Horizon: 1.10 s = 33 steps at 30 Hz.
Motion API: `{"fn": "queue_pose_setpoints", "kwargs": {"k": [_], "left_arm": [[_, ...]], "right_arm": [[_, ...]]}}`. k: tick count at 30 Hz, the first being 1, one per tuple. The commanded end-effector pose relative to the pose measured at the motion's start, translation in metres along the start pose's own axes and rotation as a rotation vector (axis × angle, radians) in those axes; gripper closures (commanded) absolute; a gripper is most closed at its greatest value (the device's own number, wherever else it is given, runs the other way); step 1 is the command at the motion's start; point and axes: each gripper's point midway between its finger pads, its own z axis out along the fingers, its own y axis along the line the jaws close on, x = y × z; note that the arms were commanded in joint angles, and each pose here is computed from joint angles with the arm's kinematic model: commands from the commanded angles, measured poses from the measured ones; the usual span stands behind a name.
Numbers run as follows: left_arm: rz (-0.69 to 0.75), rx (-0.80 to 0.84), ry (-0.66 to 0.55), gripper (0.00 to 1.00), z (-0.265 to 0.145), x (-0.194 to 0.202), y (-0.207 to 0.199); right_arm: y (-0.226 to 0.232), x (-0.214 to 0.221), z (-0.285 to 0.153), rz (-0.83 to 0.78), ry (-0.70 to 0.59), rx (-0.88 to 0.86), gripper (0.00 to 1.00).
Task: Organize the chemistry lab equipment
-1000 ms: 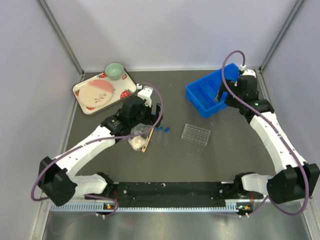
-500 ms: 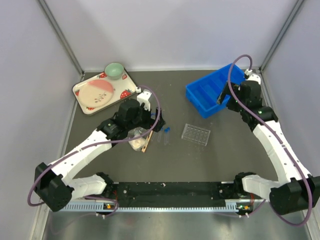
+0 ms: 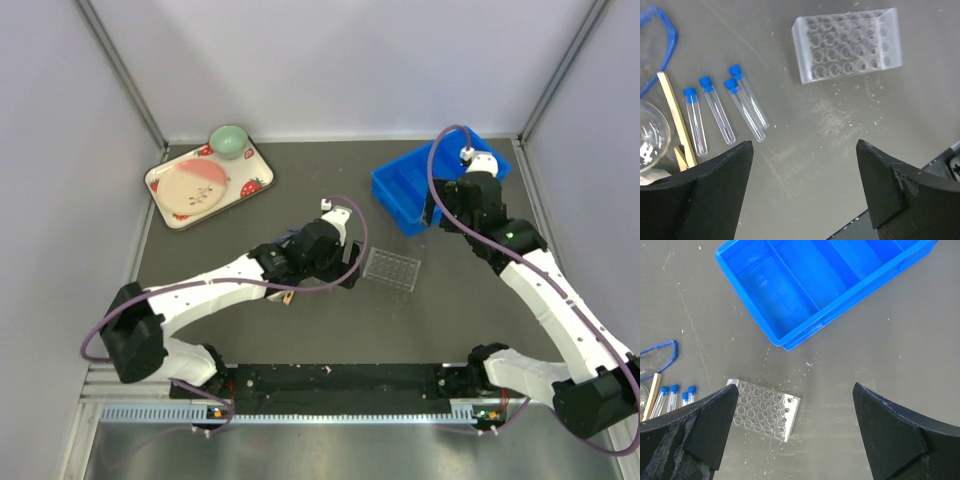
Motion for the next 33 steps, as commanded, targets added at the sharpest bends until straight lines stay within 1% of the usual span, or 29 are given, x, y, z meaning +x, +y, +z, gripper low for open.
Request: {"fn": "queue_pose_setpoints", "kwargs": {"k": [1, 2, 5, 7, 8, 9, 11, 12, 16, 19, 22, 33], "left_arm": [[-0.146, -0.134, 0.047, 0.13, 0.02, 0.019, 0.015], [-0.171, -0.156, 0.052, 0.14, 0.024, 0.023, 0.018], [-0.189, -0.222, 0.054, 0.19, 0.033, 0.027, 0.029], [-0.192, -0.26, 0.045, 0.24, 0.037, 0.025, 0.034], [-0.205, -0.295, 0.058, 0.26, 0.042, 0.03, 0.038], [-0.198, -0.345, 0.071, 0.28, 0.042, 0.033, 0.047], [-0.183, -0.378, 0.079, 0.3, 0.047, 0.034, 0.052], [-0.175, -0.39, 0.077, 0.36, 0.048, 0.034, 0.054], [-0.157, -0.421, 0.095, 0.43, 0.052, 0.04, 0.063], [-0.154, -0.45, 0.108, 0.46, 0.053, 0.046, 0.073], [-0.163, -0.464, 0.112, 0.46, 0.052, 0.048, 0.083], [-0.157, -0.445, 0.135, 0.46, 0.061, 0.055, 0.093]], "right_arm": [[0.003, 0.003, 0.002, -0.037, 0.0, 0.019, 0.01], [0.003, 0.005, 0.002, -0.041, 0.006, 0.018, 0.01], [0.009, 0.009, 0.001, -0.045, 0.014, -0.007, 0.01], [0.013, 0.01, -0.001, -0.05, 0.013, -0.02, 0.01], [0.015, 0.01, -0.002, -0.054, 0.011, -0.027, 0.01], [0.015, 0.01, -0.003, -0.058, 0.01, -0.028, 0.01], [0.017, 0.011, -0.005, -0.061, 0.007, -0.035, 0.01], [0.016, 0.011, -0.005, -0.062, 0.007, -0.035, 0.01], [0.017, 0.01, -0.007, -0.061, 0.002, -0.042, 0.01], [0.019, 0.01, -0.008, -0.065, 0.007, -0.055, 0.01], [0.021, 0.009, -0.008, -0.063, 0.005, -0.064, 0.01], [0.025, 0.012, -0.005, -0.08, 0.018, -0.068, 0.02]]}}
